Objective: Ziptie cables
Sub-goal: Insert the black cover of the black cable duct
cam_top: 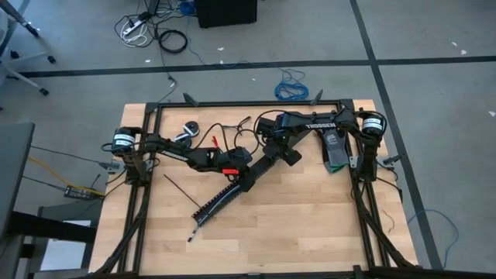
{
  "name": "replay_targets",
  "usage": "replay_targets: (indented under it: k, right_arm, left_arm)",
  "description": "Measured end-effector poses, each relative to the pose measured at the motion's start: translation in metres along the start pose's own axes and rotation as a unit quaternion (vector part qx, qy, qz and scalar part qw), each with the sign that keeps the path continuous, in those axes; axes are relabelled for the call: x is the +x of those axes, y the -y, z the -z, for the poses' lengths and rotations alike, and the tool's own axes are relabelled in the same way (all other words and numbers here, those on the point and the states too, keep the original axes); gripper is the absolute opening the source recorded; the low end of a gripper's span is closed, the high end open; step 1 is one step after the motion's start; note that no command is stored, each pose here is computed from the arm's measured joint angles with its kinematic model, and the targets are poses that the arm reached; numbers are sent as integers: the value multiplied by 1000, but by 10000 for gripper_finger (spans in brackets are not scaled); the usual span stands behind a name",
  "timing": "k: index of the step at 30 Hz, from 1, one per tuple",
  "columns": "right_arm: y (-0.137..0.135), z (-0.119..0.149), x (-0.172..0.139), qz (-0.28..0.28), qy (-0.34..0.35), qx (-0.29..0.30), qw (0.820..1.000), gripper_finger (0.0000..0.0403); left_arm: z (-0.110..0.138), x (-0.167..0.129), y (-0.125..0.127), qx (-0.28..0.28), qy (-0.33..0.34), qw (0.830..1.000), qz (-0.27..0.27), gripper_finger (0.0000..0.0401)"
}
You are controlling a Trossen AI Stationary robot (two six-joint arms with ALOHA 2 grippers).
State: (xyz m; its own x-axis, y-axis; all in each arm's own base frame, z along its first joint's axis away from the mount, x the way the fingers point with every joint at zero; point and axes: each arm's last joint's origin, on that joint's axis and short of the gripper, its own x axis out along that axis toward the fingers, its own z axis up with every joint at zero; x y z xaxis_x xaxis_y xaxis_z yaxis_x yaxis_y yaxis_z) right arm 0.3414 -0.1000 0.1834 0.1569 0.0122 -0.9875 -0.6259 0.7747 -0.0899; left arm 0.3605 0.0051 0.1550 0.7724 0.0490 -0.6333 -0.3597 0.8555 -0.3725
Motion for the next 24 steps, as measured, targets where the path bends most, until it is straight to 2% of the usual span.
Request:
replay_targets:
  k: [10, 24]
  right_arm:
    - [1, 0, 7, -11, 2, -10, 1000, 229]
    - [2, -1, 12, -16, 1, -11, 1000, 229]
  left_arm:
    - [2, 7, 0, -18, -5, 1000, 20, 0]
    - [3, 7, 0, -23, -8, 999, 21, 0]
